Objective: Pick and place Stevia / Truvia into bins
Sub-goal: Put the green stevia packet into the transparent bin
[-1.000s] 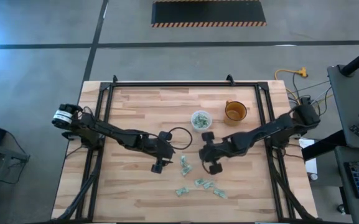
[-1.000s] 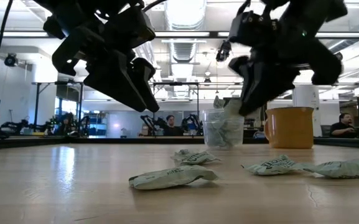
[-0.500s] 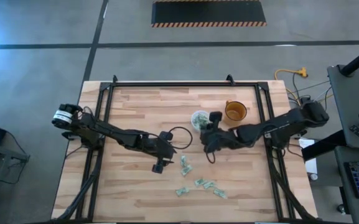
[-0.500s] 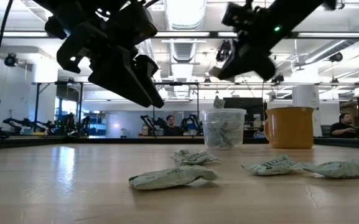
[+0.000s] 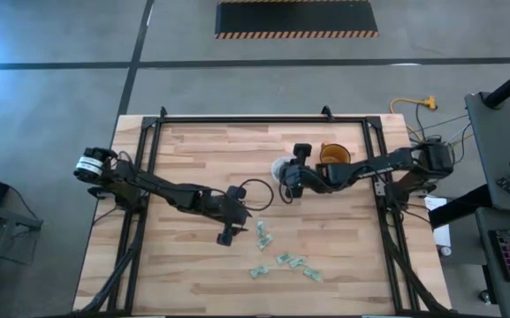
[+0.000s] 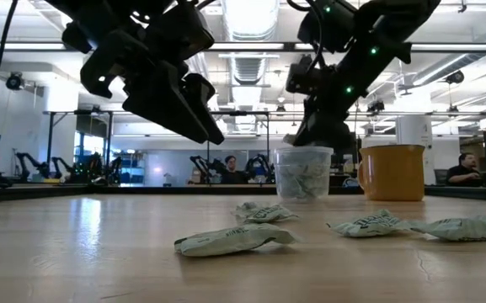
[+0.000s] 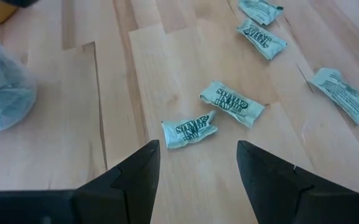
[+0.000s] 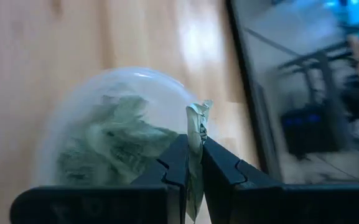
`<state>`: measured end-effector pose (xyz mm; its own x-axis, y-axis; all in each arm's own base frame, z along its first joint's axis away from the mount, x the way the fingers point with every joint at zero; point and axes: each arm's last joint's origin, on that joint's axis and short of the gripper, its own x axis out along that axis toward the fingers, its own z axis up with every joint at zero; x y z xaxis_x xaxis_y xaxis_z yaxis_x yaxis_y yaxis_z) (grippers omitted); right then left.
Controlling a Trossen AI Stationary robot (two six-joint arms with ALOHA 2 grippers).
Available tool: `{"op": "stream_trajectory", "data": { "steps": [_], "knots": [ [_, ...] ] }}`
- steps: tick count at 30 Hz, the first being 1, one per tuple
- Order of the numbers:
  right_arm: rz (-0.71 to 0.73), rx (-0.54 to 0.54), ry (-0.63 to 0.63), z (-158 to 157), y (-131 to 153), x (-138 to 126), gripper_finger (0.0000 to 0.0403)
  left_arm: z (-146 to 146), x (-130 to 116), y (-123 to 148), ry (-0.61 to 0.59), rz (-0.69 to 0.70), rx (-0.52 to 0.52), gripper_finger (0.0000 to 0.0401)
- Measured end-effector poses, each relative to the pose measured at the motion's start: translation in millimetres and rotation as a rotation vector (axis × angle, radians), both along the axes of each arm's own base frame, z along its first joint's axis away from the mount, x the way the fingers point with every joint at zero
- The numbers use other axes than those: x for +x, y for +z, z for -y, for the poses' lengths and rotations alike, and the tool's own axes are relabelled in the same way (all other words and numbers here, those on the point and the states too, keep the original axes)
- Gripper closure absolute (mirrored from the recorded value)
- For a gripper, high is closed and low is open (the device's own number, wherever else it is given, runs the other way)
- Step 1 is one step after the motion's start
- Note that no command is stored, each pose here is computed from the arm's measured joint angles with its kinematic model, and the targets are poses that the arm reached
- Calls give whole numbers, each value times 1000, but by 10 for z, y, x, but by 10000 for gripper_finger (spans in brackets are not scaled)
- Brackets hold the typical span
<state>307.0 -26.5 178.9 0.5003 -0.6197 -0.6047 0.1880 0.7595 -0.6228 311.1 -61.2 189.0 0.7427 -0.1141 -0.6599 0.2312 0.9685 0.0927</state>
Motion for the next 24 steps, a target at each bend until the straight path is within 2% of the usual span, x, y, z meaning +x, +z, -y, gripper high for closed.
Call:
{"op": "stream_trajectory", "data": {
  "steps": [11,15,24],
  "knots": [
    [20,43,-7,-3,-12,2,364,-4,1,0,2,0,0,205],
    [11,51,-5,-8,-12,-10,339,-4,1,0,2,0,0,205],
    [-27,158,-15,-71,83,-175,269,-2,0,0,2,0,0,205]
  ]
}}
